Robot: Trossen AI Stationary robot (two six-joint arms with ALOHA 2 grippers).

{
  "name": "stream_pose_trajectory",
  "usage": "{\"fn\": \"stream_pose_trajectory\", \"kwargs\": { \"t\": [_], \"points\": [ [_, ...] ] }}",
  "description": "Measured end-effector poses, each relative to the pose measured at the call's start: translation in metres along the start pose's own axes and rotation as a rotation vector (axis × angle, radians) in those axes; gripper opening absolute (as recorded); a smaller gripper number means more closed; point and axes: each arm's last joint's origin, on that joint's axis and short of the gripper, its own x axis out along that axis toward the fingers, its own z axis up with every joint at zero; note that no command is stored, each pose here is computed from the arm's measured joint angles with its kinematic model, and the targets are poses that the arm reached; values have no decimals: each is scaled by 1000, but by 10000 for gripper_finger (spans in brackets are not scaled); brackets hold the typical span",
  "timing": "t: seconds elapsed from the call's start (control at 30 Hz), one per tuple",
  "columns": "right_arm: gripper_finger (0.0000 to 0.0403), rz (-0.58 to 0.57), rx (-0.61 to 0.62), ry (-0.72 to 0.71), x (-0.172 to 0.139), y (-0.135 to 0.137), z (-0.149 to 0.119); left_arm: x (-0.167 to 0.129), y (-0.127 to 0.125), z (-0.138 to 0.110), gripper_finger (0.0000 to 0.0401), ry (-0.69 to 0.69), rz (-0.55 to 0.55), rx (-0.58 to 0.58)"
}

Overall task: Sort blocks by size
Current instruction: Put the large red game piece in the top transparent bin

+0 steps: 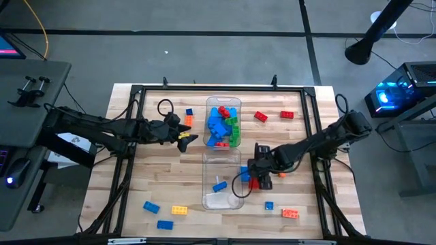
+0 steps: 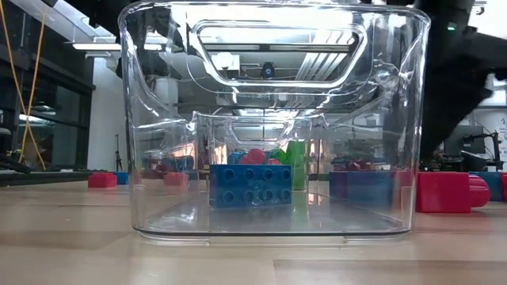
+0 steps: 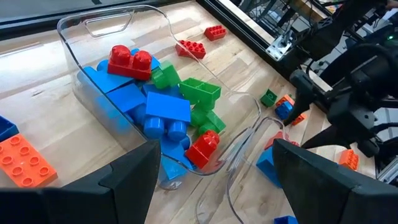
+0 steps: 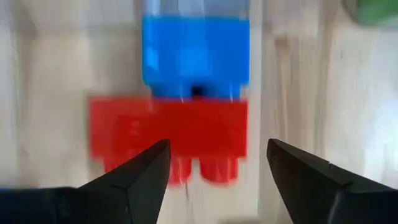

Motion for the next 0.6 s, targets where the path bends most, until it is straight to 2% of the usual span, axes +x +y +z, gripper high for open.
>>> {"fn": "stream_pose_trajectory", "kwargs": {
  "t": [0.17, 0.33, 0.47, 0.6],
  "points": [
    [263, 84, 48, -95, -2, 4, 12, 0, 0, 0, 294, 0, 0, 0],
    [239, 90, 116, -54, 11, 11, 10, 0, 0, 0, 294, 3, 2, 1],
    [168, 96, 130, -59, 20, 22, 10, 0, 1, -1, 294, 7, 6, 4],
    [51, 123, 161, -36, 23, 36, 6, 0, 1, -1, 294, 12, 10, 6]
  ]
}}
